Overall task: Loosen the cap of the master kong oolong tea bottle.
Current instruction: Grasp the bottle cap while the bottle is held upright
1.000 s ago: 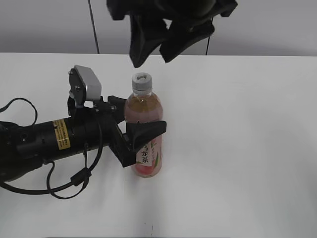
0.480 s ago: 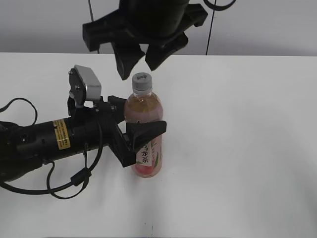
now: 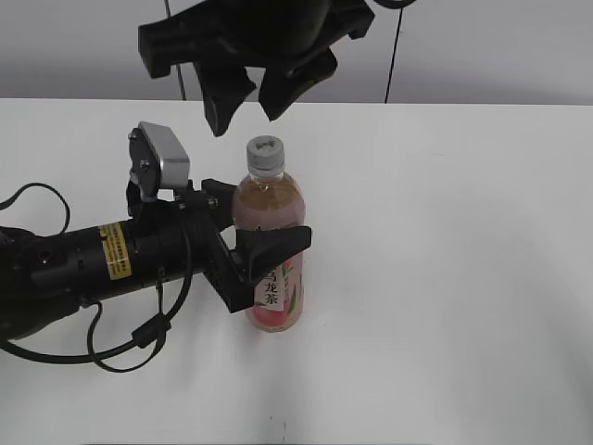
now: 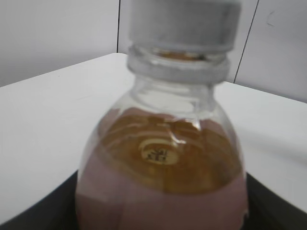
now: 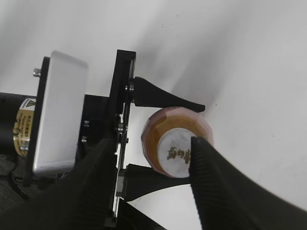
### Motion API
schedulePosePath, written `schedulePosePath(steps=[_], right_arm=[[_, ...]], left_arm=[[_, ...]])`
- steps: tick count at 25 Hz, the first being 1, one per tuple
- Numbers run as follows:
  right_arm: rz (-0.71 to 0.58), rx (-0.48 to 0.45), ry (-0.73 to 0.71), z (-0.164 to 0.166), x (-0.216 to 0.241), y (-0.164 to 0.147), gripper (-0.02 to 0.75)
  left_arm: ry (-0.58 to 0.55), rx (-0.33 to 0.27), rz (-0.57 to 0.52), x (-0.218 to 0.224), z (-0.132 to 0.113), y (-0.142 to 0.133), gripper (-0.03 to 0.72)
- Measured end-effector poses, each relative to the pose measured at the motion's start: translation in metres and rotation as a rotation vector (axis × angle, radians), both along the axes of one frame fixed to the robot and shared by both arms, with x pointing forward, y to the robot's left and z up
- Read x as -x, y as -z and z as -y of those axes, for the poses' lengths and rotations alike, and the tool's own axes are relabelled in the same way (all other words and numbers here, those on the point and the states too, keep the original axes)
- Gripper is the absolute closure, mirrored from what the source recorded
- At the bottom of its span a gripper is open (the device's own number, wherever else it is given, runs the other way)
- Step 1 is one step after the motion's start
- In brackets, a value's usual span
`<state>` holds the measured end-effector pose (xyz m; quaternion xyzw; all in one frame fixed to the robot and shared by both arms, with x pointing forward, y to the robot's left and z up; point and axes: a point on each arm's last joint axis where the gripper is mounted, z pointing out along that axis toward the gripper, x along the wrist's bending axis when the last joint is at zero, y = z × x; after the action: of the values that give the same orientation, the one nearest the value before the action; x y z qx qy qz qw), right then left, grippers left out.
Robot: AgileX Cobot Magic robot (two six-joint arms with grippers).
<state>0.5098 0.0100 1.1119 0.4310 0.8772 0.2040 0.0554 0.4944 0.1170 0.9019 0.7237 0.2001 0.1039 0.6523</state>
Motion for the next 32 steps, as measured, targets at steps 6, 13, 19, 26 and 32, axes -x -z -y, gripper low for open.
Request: schedulePosePath(steps=[6, 13, 19, 26, 32], right_arm=[[-0.009, -0.008, 0.024, 0.006, -0.007, 0.000, 0.352], [-0.029, -0.027, 0.045, 0.013, -0.014, 0.000, 0.352], [-0.074, -0.028, 0.031, 0.011, -0.011, 0.008, 0.352], [-0.111, 0.025, 0.033, 0.015, -0.008, 0.026, 0.352], [-0.110, 0.027, 0.033, 0.015, -0.008, 0.027, 0.365]], left_arm=[[0.000, -0.001, 0.002, 0.000, 0.000, 0.000, 0.245], [0.012, -0.019, 0.039, 0.001, 0.000, 0.000, 0.245], [0.008, -0.022, 0.046, 0.000, 0.000, 0.000, 0.245], [0.008, -0.023, 0.048, 0.000, 0.000, 0.000, 0.245], [0.008, -0.023, 0.050, 0.000, 0.000, 0.000, 0.245]])
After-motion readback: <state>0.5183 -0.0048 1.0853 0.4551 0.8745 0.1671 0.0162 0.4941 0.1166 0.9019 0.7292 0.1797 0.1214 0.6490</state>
